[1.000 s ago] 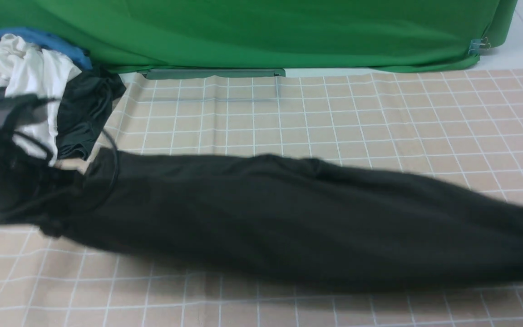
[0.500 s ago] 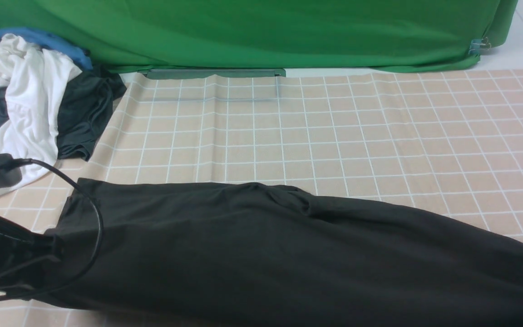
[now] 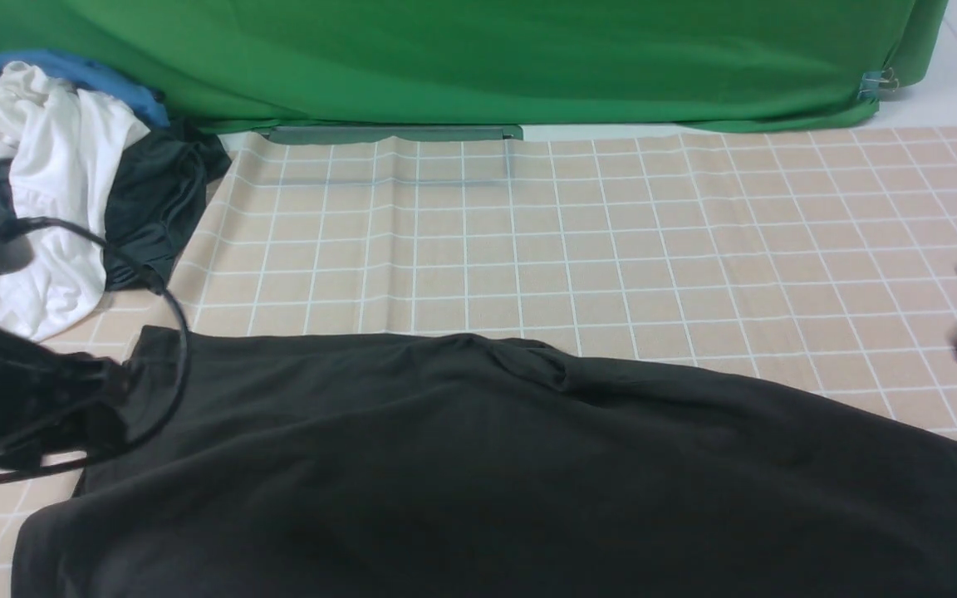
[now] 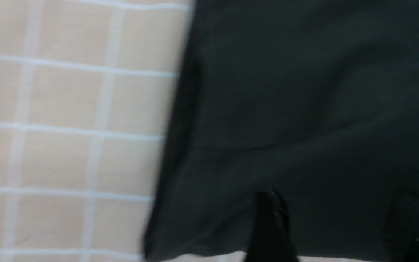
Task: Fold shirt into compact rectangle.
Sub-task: 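Pull the folded dark garment lengthwise by its ends to straighten it flat on the table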
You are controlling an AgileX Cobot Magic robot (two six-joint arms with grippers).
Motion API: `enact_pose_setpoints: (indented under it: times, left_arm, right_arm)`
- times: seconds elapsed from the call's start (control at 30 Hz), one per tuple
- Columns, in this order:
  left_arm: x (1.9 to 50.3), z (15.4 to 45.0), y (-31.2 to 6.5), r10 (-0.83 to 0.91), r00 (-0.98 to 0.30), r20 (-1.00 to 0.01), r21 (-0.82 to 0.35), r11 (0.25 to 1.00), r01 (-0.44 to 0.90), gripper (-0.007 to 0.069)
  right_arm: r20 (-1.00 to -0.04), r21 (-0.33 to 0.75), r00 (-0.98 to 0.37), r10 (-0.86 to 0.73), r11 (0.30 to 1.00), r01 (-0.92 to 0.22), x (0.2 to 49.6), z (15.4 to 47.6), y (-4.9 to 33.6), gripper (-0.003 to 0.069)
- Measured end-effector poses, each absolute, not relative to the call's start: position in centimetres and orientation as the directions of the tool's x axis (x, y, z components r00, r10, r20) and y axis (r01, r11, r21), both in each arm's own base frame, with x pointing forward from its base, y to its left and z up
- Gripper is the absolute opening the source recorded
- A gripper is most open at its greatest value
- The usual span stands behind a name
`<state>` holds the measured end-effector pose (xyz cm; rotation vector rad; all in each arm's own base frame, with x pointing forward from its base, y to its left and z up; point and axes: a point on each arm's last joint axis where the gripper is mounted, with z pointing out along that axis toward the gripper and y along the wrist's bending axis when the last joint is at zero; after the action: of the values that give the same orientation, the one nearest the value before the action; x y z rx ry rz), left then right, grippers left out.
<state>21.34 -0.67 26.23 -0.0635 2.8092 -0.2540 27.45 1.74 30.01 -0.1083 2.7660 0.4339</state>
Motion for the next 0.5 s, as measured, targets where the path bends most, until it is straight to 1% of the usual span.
enact_pose_setpoints:
  times: [0.03,0.07,0.1,0.13,0.17,0.2,0.3,0.33,0.43,0.5]
  left_arm:
    - [21.4,26.2,-0.9,-0.062,-0.947,-0.315,-0.19,0.982,-0.001,0.0351]
    - [21.5,26.0,-1.7,-0.048,-0.937,-0.346,-0.219,0.975,0.031,0.0253]
    - [21.6,25.7,-2.0,-0.043,-0.929,-0.367,-0.224,0.974,0.043,0.0185]
    - [21.7,25.5,-2.2,-0.043,-0.925,-0.378,-0.225,0.973,0.046,0.0144]
    - [21.7,25.1,-2.4,-0.042,-0.915,-0.401,-0.226,0.973,0.054,0.0074]
    - [21.7,24.7,-2.6,-0.05,-0.909,-0.413,-0.232,0.971,0.052,0.0046]
    - [21.4,23.3,-2.8,-0.069,-0.913,-0.402,-0.245,0.969,0.035,0.0015]
    - [21.4,22.9,-2.8,-0.069,-0.916,-0.394,-0.246,0.969,0.032,0.0015]
    - [21.3,21.6,-2.9,-0.068,-0.935,-0.349,-0.245,0.969,0.02,0.0015]
    - [21.4,21.3,-2.9,-0.07,-0.939,-0.336,-0.247,0.969,0.016,0.0015]
  right_arm:
    - [-0.373,0.291,-0.927,-0.041,0.943,-0.158,27.7,30.4,2.3,0.0074]
    - [-0.434,0.324,-0.896,-0.089,0.913,-0.248,28.3,31.1,4.8,0.0045]
    - [-0.456,0.332,-0.881,-0.127,0.894,-0.301,28.6,31.2,6.5,0.0037]
    - [-0.459,0.34,-0.875,-0.157,0.878,-0.336,28.8,31.0,7.8,0.0036]
    - [-0.461,0.343,-0.864,-0.203,0.857,-0.384,29.0,30.4,9.8,0.0035]
    - [-0.453,0.345,-0.858,-0.242,0.84,-0.419,29.2,29.5,11.4,0.0035]
    - [-0.42,0.344,-0.847,-0.327,0.806,-0.482,29.9,26.3,15.5,0.0035]
    - [-0.42,0.34,-0.842,-0.34,0.801,-0.493,30.0,25.6,16.5,0.0035]
    - [-0.378,0.33,-0.845,-0.378,0.798,-0.505,30.9,21.7,19.1,0.0035]
    - [-0.356,0.329,-0.848,-0.392,0.797,-0.507,31.4,20.2,20.0,0.0035]
